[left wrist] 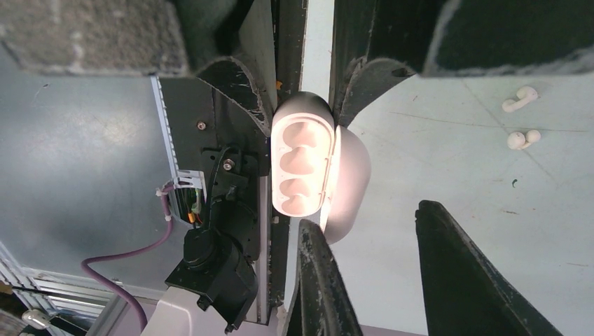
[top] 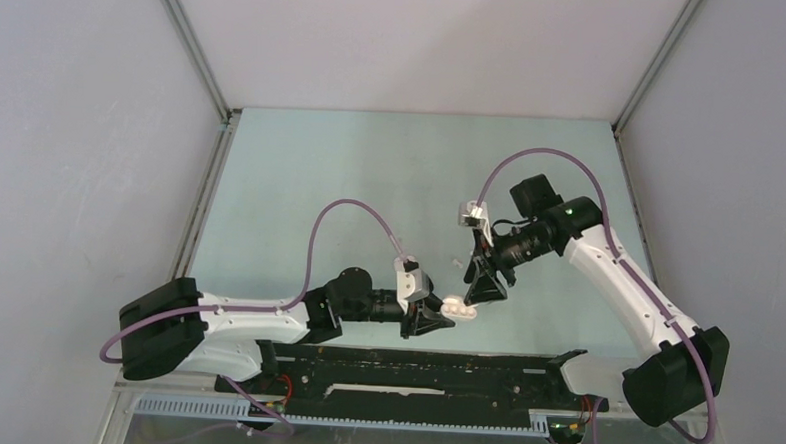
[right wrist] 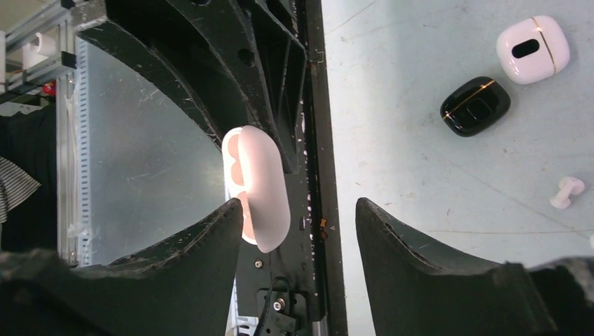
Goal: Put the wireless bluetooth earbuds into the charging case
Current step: Open the charging case.
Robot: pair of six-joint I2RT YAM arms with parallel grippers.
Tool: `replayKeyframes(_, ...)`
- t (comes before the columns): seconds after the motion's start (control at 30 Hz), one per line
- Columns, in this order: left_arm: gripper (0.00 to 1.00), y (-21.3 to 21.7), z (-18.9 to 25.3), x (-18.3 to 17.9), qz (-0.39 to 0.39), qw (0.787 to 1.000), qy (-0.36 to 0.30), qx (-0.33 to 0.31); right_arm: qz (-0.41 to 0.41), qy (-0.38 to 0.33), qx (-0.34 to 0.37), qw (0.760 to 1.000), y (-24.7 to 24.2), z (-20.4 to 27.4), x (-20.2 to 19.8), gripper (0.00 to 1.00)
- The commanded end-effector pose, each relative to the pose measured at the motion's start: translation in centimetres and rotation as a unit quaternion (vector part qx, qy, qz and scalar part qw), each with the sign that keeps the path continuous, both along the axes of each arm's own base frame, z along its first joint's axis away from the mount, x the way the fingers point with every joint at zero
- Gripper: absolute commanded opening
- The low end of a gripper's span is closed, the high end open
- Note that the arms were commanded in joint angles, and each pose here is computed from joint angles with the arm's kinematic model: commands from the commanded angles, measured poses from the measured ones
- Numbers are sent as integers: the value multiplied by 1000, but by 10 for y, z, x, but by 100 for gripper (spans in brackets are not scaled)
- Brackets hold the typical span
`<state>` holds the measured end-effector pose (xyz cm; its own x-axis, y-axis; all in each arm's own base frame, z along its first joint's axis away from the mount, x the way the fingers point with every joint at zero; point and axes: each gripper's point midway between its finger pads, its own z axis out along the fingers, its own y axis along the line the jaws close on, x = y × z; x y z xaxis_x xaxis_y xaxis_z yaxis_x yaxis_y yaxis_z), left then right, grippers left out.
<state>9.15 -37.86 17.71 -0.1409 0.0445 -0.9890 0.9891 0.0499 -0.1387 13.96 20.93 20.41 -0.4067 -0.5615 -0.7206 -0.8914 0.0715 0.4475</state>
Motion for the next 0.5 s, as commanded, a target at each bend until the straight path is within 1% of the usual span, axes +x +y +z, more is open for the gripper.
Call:
replayKeyframes(0.0,0,-9,31,6,9,999,-21,-42,19,-21,43,999,4,30,-6,63)
replayKeyframes(0.13,0,-7,32,7,17,999,-14,-48,17,-45,62,997,-3,54,-6,63)
replayKeyframes(0.2,0,-7,33,9,21,998,-10,-50,4,-61,58,996,-10,58,3,63)
replayKeyframes(0.3,0,-4,33,12,34,998,-1,-49,-28,-83,41,995,-24,51,26,61)
replayKeyframes(0.37,0,2,32,13,47,998,5,-49,-80,-87,6,993,-35,34,57,54)
replayKeyframes(0.47,0,15,30,17,74,996,7,-50,-152,-67,-53,985,-45,3,93,42)
